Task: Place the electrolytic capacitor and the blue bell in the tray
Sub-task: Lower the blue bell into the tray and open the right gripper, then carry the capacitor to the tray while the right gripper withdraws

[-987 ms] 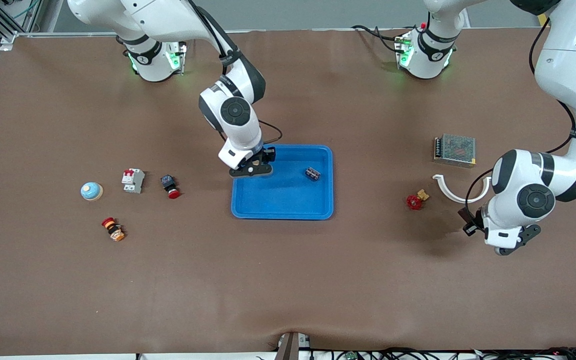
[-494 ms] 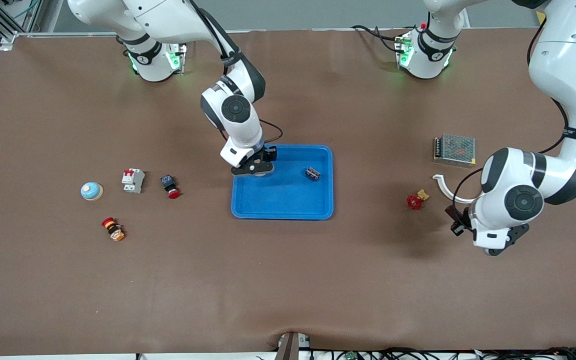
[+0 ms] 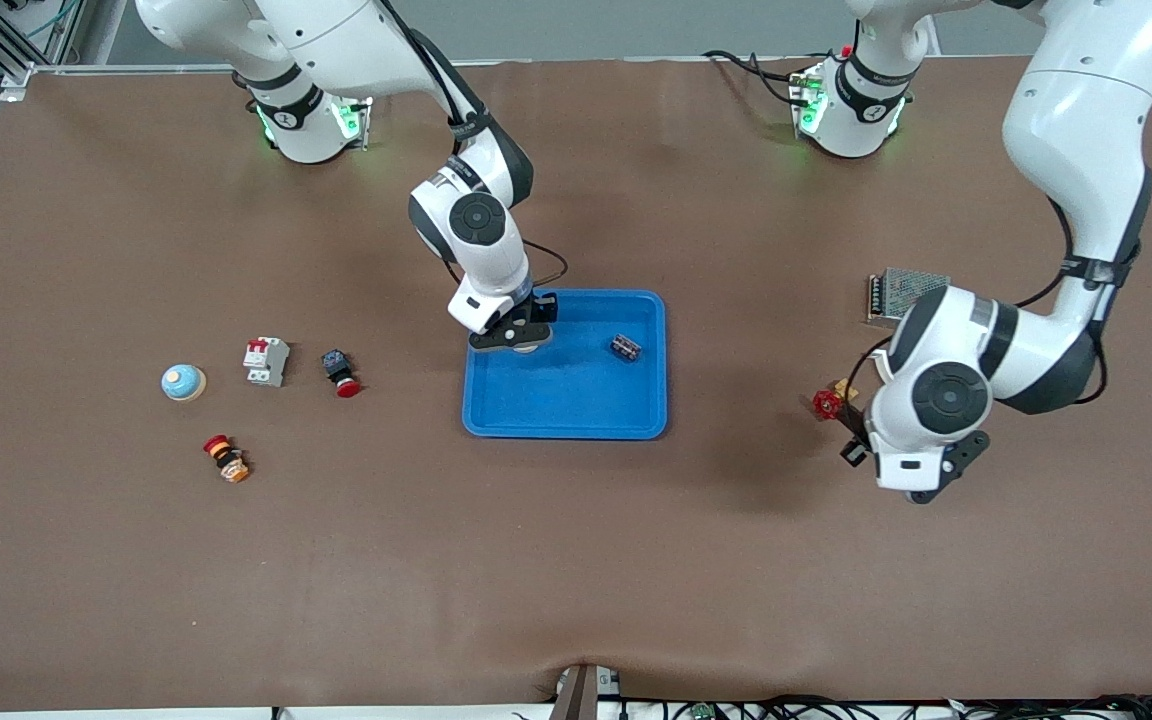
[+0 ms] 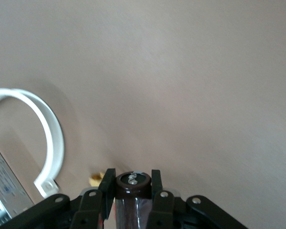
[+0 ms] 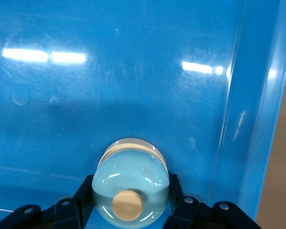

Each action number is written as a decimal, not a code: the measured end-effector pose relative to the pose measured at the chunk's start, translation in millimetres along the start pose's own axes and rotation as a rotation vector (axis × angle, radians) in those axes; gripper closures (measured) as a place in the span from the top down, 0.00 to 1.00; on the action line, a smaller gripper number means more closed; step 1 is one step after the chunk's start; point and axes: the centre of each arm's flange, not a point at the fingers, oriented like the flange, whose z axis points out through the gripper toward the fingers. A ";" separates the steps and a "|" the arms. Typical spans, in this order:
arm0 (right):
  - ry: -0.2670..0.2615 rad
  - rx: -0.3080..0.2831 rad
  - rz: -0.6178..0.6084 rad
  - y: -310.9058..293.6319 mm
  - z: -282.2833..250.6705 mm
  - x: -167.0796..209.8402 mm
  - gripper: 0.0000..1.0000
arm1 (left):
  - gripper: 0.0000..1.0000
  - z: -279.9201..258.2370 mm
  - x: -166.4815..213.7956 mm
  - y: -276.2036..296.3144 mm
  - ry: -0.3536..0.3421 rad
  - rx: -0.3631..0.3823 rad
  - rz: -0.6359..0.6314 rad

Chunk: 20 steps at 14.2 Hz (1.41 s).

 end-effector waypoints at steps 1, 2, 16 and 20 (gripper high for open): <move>0.000 0.000 0.000 -0.1 -0.1 0.0 0.66 | 0.34 -4.0 -9.9 7.6 0.006 -0.004 -0.005; 0.000 0.000 0.000 -0.1 -0.1 0.0 0.66 | 0.34 -7.1 -18.7 14.0 0.010 -0.007 -0.012; -0.135 -0.064 -0.088 37.2 -164.9 36.6 1.00 | 0.34 -25.8 -229.2 115.1 -0.055 -0.126 -0.116; -0.144 -0.070 -0.218 120.0 -266.0 57.2 1.00 | 0.34 -20.2 -257.6 141.5 -0.083 -0.175 -0.172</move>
